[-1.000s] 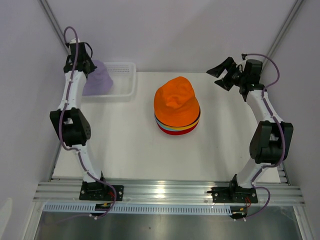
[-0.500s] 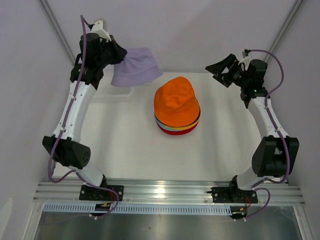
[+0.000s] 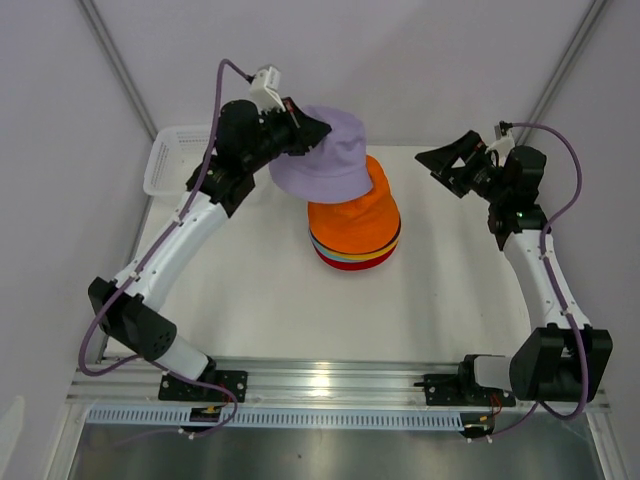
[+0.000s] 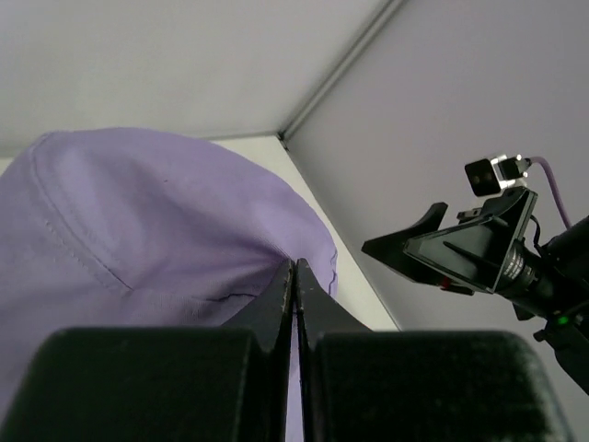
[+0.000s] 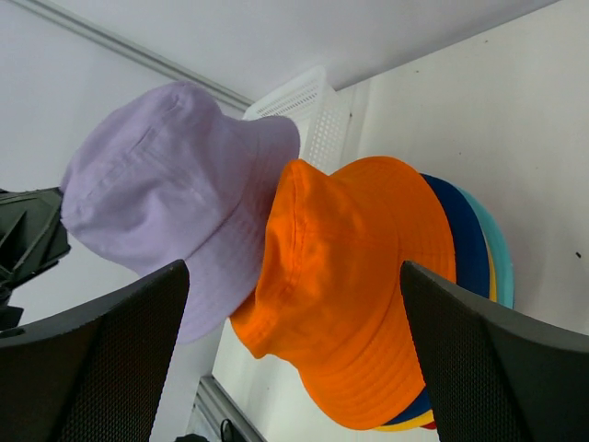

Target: Stack the hats

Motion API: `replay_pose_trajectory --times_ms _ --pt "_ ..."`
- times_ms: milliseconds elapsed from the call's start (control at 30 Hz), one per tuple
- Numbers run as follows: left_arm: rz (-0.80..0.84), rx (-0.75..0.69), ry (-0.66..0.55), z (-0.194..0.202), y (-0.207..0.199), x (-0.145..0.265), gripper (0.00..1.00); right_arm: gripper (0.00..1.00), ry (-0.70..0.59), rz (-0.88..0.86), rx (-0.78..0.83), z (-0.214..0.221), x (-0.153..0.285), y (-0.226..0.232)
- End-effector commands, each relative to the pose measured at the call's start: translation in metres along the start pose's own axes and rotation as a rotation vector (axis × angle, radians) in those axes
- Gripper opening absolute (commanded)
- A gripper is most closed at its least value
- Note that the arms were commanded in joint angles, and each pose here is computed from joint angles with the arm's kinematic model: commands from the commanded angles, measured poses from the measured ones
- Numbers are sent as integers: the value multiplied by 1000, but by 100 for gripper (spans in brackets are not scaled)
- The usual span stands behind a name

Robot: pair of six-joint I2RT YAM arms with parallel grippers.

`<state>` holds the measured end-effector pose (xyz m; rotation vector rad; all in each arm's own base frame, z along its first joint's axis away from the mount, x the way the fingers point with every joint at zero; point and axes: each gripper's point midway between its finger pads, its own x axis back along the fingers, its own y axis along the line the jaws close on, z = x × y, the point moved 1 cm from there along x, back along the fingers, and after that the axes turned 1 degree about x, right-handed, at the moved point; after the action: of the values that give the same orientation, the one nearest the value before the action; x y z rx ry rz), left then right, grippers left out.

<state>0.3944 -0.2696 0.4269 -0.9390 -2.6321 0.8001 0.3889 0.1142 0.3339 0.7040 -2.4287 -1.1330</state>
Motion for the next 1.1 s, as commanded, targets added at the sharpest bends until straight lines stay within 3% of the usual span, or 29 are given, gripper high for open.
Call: replay_pose_trajectory --times_ms 0,233,367,500,633,700,900,1067 --pt "93 53 -70 -9 -29 4 1 99 -48 2 29 -5 13 8" --pt "168 68 -199 -42 -62 17 1 99 -62 10 -24 -2 14 4" --pt "178 36 -113 -14 -70 4 1 99 -72 31 -37 -3 15 0" --pt "160 15 26 40 -67 -6 1 99 -70 39 -47 -2 17 -3" --pt "156 60 24 56 -65 0 1 99 -68 45 -80 3 15 -10" --pt "157 61 -13 49 -66 6 1 100 -68 37 -103 5 13 -12" --pt "155 -13 -216 -29 -95 21 1 100 -69 19 -112 2 8 -13" --pt "201 -28 -284 -64 -119 24 1 99 -69 7 -117 -1 6 -12"
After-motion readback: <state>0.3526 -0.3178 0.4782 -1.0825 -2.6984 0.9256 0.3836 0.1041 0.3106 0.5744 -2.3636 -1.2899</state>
